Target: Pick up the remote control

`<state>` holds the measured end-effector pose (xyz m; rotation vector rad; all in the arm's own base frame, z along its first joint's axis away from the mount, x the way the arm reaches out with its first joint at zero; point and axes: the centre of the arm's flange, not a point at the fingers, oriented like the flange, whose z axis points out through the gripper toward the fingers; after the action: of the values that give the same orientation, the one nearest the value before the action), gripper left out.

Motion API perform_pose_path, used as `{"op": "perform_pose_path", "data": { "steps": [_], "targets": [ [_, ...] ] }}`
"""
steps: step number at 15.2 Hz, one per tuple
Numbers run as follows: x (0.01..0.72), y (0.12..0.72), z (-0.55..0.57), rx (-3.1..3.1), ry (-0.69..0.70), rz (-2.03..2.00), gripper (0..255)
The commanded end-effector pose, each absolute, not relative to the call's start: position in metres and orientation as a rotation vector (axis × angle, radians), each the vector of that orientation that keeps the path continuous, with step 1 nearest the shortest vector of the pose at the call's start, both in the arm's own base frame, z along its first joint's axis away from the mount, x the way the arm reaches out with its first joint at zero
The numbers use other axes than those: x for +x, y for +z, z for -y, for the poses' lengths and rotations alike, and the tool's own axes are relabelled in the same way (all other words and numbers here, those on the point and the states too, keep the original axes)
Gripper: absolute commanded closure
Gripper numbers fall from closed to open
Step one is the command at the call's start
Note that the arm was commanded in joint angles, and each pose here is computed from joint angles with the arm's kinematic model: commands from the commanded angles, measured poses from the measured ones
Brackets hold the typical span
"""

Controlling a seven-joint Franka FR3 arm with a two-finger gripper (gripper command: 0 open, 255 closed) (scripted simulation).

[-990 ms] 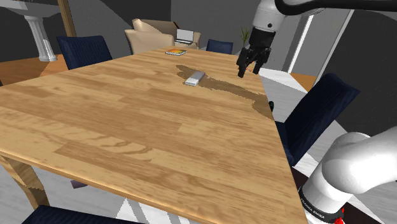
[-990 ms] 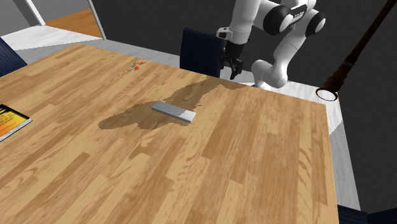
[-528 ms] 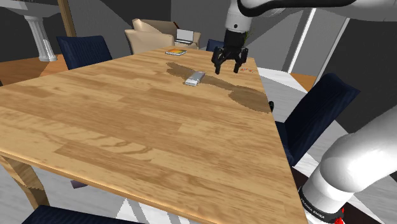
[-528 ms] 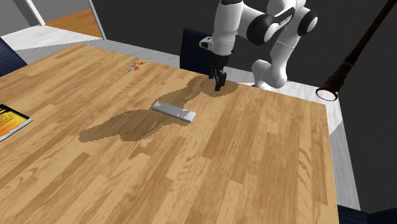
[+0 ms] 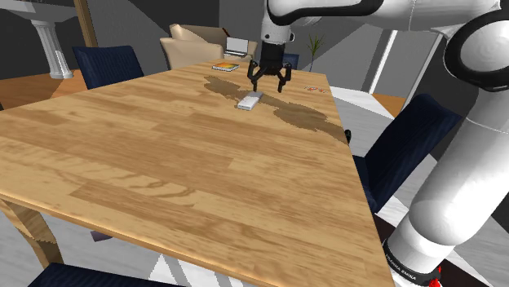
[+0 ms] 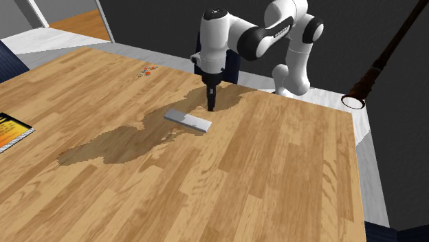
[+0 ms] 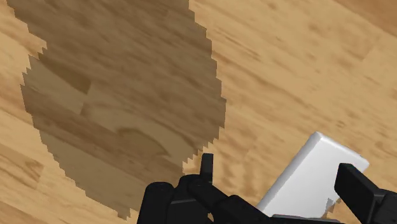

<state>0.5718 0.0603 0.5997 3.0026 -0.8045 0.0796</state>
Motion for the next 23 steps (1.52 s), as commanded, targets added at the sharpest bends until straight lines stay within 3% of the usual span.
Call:
{"op": "perform_pose_path", "data": {
  "steps": [1,8,17,18,23],
  "targets": [
    [0.601,0.596,-0.055,2.978,0.061,0.902,0],
    [0.687,0.577,-0.031,2.884,0.002,1.195,0],
    [0.687,0.537,-0.031,2.884,0.002,1.195,0],
    [0.687,0.538,-0.031,2.884,0.002,1.195,255],
    [0.686,0.538,-0.03,2.884,0.002,1.195,255]
  ]
}}
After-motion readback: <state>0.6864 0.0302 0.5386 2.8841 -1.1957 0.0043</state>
